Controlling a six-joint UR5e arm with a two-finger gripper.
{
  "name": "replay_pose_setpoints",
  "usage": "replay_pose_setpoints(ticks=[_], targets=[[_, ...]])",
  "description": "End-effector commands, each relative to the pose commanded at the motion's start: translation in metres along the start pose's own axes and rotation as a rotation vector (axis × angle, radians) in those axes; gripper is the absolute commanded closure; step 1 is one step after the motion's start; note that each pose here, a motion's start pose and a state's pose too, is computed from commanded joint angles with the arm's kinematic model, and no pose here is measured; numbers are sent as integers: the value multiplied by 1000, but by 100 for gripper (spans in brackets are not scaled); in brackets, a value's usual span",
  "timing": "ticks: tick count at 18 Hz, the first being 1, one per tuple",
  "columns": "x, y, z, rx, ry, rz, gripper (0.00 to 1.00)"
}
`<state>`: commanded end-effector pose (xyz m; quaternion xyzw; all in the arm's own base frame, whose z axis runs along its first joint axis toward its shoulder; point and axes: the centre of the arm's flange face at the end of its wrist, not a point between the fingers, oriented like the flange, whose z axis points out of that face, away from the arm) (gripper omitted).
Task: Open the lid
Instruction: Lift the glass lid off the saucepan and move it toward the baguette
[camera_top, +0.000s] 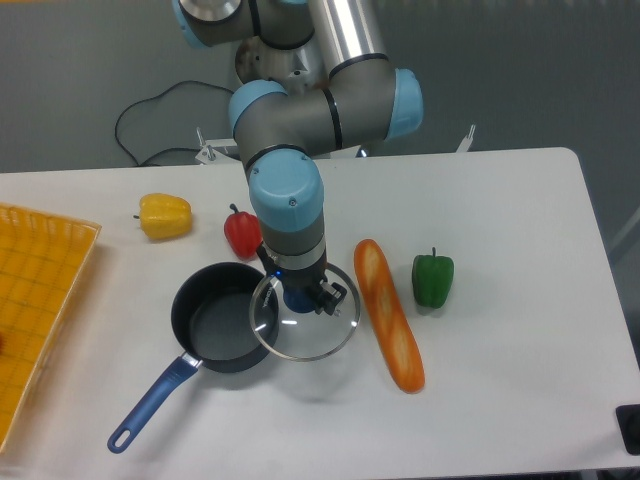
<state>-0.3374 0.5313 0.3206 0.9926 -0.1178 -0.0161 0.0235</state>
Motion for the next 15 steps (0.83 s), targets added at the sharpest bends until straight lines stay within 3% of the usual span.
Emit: replay_pose_setpoints(ticks=[15], targets=[[0, 6, 4, -6, 24, 6, 44]])
